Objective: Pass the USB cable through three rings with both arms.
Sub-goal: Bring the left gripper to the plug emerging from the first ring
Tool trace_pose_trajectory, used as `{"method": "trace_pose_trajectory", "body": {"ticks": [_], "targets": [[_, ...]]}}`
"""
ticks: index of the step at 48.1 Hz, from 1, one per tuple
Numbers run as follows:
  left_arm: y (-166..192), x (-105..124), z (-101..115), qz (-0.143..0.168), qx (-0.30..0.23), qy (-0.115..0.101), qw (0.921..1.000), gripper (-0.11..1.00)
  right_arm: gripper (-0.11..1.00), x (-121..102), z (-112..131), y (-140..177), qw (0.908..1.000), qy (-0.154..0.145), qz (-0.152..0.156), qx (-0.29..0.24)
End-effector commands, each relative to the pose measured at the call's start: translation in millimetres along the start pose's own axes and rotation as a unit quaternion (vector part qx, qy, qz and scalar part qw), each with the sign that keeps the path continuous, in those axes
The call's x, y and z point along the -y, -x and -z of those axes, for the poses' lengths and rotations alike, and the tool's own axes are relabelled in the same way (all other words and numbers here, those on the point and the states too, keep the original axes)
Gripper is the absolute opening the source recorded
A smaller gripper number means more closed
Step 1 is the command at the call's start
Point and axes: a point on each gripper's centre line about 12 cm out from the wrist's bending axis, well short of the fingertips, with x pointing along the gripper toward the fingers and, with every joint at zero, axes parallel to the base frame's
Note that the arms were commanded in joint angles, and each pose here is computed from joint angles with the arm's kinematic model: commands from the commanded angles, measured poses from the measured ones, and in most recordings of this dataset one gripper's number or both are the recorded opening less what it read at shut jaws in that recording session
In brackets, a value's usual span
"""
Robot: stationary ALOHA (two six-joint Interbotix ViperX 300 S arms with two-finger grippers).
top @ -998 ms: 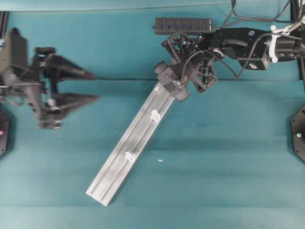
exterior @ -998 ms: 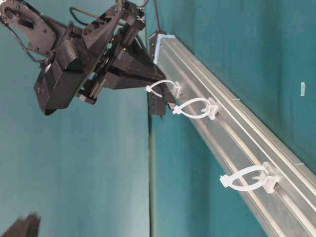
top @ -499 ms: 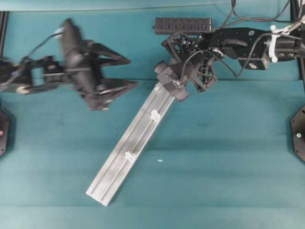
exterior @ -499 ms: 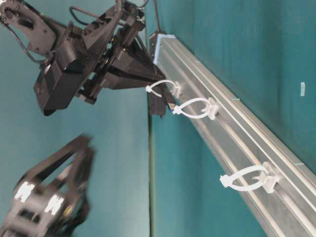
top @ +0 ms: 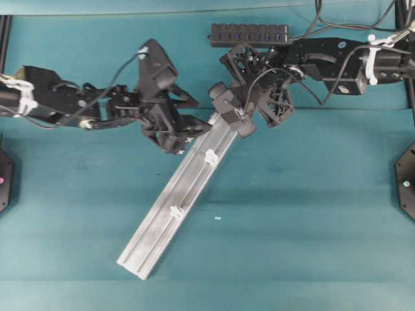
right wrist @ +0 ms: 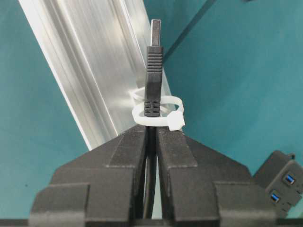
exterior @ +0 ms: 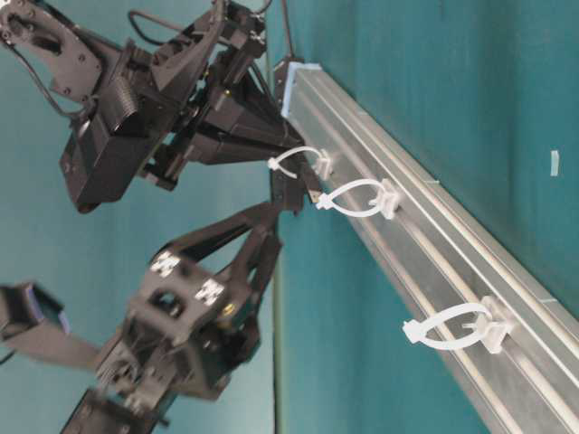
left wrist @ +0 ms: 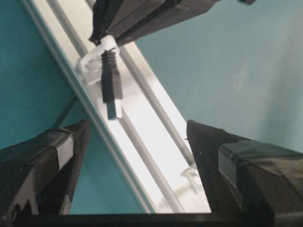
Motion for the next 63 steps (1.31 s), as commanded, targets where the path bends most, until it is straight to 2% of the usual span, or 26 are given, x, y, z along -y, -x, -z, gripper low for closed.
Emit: {"method": "trace_pose_trajectory", "body": {"ticks": [1, 6, 22, 42, 51, 63], "targets": [[-12.7, -0.1, -1.7, 0.0, 0.002, -0.011, 0.9999, 0.9, 0.07, 3.0, -2.6, 1.5, 0.9999, -0.01, 0.004, 0.006], [-21.6, -0.6, -0.5, -0.001, -0.003, -0.02, 0.9998, 0.9, 0.07, 3.8, -2.3, 1.7, 0.9999, -0.01, 0.005, 0.006], [-35.3, -4.1, 9.8, -0.006, -0.018, -0.025, 0.9995, 0.89, 0.07, 3.1, -2.0, 1.5, 0.9999, -0.011, 0.003, 0.006], [-43.9, -2.4, 4.5, -0.003, -0.009, -0.031, 0.9995, 0.88, 0.07, 3.1, -2.0, 1.5, 0.9999, -0.012, 0.003, 0.006], [-42.5, -3.1, 6.8, -0.003, -0.009, -0.048, 0.9988, 0.88, 0.07, 4.0, -2.1, 2.1, 0.9998, -0.014, 0.006, 0.008], [-36.0, -4.5, 9.7, 0.006, 0.021, -0.068, 0.9974, 0.88, 0.07, 5.4, 0.0, 2.2, 0.9996, -0.027, 0.005, 0.012]]}}
